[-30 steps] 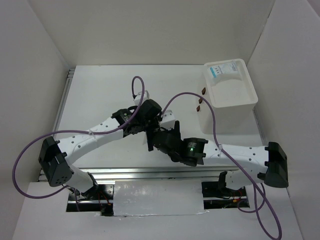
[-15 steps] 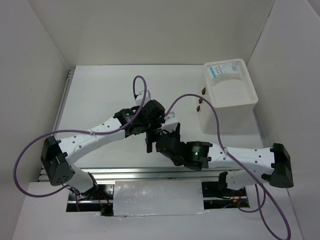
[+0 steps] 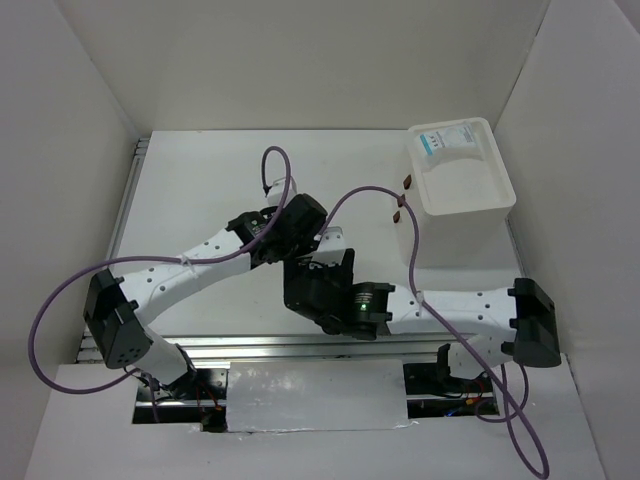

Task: Organize the makeup

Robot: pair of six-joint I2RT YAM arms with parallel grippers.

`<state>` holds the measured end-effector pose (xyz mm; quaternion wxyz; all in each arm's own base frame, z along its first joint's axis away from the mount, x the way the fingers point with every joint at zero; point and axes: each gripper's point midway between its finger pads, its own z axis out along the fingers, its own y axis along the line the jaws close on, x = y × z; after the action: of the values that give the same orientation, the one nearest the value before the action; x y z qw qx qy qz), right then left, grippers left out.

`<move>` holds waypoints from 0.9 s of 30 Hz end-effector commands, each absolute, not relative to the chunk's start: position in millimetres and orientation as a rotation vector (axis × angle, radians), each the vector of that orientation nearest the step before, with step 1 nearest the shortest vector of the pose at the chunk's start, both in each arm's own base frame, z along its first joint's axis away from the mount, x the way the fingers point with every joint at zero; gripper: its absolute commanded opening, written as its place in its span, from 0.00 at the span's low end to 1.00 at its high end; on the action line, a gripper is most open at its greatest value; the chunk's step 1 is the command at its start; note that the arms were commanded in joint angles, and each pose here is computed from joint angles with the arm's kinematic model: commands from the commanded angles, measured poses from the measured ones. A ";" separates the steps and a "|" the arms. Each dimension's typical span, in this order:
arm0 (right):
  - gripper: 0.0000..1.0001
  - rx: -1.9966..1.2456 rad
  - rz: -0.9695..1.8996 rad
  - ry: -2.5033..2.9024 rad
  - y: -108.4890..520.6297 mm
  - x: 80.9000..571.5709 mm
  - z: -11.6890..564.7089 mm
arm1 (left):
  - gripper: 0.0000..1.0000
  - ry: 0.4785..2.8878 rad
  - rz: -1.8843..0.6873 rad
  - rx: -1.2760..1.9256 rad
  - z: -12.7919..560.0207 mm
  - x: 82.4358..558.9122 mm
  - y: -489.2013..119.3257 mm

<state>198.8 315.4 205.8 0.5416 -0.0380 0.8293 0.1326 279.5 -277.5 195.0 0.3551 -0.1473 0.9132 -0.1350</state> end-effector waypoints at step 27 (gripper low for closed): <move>0.39 -0.078 0.432 1.828 322.7 205.7 234.8 | 0.99 2.287 -0.436 -0.360 235.0 267.4 -283.9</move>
<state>201.9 322.5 205.0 0.5727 -0.0655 0.8047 0.1422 269.5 -284.2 209.8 0.3644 -0.1433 0.9057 -0.1622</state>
